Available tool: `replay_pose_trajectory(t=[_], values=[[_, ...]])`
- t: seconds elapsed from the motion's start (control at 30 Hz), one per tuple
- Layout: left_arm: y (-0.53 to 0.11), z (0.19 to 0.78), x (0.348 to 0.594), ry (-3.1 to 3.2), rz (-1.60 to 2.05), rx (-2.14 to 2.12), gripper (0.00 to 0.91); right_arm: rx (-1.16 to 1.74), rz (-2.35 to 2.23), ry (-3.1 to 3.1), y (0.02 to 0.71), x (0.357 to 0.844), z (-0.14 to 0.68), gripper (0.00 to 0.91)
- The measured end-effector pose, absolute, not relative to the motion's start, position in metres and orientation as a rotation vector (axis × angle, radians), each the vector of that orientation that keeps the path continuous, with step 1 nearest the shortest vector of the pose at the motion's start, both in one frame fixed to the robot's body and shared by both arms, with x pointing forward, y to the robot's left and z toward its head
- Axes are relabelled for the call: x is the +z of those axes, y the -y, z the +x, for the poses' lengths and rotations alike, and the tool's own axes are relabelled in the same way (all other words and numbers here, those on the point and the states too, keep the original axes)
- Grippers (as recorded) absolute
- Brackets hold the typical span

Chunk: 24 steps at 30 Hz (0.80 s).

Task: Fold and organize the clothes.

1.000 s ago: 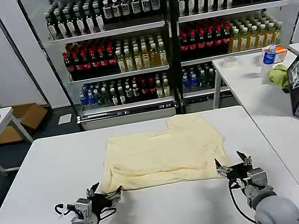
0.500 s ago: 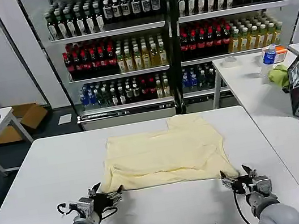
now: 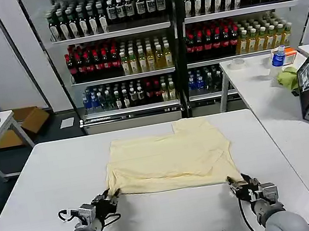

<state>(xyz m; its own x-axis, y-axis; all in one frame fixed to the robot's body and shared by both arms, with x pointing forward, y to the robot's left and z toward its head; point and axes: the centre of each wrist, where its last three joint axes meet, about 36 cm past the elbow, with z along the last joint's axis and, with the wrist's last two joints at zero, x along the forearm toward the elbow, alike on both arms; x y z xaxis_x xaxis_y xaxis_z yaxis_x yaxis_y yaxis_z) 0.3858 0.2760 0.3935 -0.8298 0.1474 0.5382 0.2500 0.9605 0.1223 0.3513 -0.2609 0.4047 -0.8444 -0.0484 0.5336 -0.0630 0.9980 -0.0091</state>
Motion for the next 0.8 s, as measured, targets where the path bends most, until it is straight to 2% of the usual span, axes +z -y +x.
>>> replay_pose_trajectory(t=[0.43, 0.8], values=[[-0.279, 0.376, 0.398, 2.563, -0.284, -0.240, 0.010, 0.054, 0.087, 2.577, 0.265, 0.415, 0.336, 0.000], [-0.274, 0.345, 0.412, 2.565, -0.307, -0.240, 0.010, 0.099, 0.100, 2.575, 0.269, 0.435, 0.301, 0.000]])
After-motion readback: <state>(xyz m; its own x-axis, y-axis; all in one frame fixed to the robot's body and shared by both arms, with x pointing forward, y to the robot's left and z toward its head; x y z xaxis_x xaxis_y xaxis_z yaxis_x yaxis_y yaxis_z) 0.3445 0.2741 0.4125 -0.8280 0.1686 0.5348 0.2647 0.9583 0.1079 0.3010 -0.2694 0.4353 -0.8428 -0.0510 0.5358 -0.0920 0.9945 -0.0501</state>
